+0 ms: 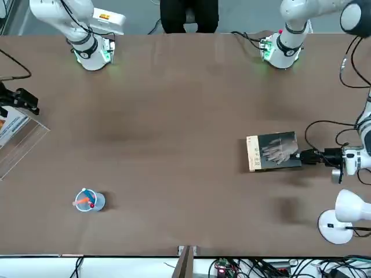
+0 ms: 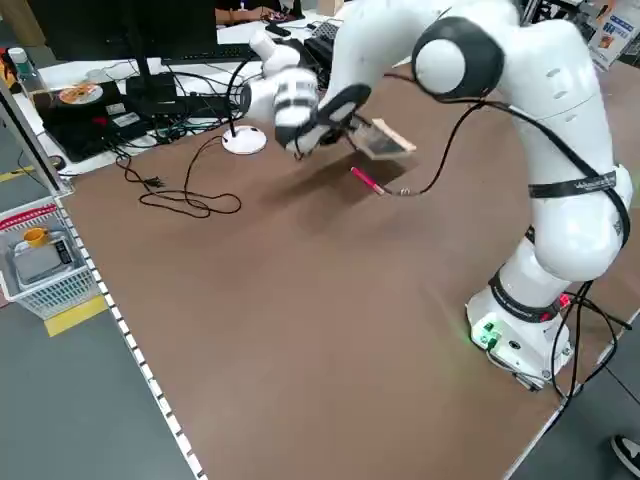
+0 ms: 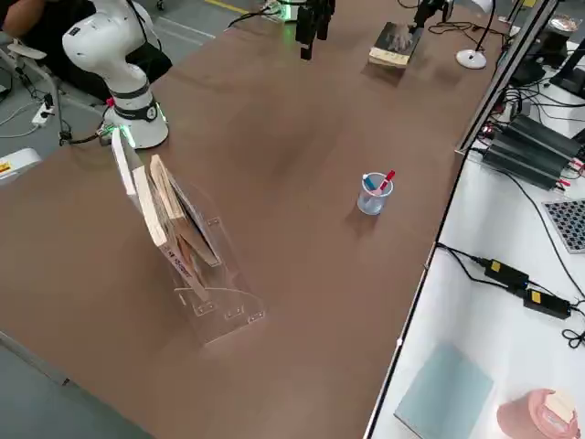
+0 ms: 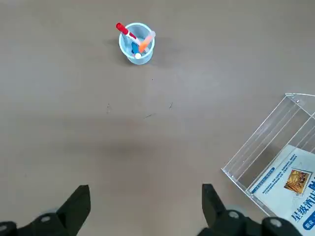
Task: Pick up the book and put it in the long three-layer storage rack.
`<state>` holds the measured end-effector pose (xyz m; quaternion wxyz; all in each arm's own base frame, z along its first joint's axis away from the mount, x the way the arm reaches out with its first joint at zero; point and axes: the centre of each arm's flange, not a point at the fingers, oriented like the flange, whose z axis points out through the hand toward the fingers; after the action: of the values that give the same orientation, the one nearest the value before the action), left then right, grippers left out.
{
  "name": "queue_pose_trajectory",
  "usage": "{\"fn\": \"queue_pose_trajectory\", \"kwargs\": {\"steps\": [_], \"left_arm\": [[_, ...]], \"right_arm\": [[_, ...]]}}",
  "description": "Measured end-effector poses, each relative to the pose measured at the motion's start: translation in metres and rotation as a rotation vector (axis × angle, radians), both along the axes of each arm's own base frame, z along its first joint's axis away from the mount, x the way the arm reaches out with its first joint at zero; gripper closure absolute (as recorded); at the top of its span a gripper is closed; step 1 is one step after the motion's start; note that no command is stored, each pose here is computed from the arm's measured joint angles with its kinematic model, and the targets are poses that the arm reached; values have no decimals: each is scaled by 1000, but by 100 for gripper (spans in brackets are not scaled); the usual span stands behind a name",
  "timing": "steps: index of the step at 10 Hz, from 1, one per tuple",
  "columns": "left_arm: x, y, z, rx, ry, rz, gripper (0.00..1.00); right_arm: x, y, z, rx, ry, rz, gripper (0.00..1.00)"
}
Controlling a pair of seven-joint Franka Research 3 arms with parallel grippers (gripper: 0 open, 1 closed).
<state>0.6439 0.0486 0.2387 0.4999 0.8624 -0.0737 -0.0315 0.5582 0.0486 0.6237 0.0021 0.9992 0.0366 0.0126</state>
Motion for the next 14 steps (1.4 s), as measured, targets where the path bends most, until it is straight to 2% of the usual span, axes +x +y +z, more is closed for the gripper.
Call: {"fn": "queue_pose_trajectory", "kwargs": {"steps": [3,6,9,14], "left_arm": [[8,-51,70,35,70,20,97],[6,-123,116,4,133,5,97],[5,-184,131,-76,128,5,97],[-1,-289,171,-202,114,-7,98]], "right_arm": [[0,4,-3,0,5,7,0],[-1,10,-11,-2,22,15,0],[-1,10,-22,-4,39,16,0],[10,14,-53,26,12,8,0]]}}
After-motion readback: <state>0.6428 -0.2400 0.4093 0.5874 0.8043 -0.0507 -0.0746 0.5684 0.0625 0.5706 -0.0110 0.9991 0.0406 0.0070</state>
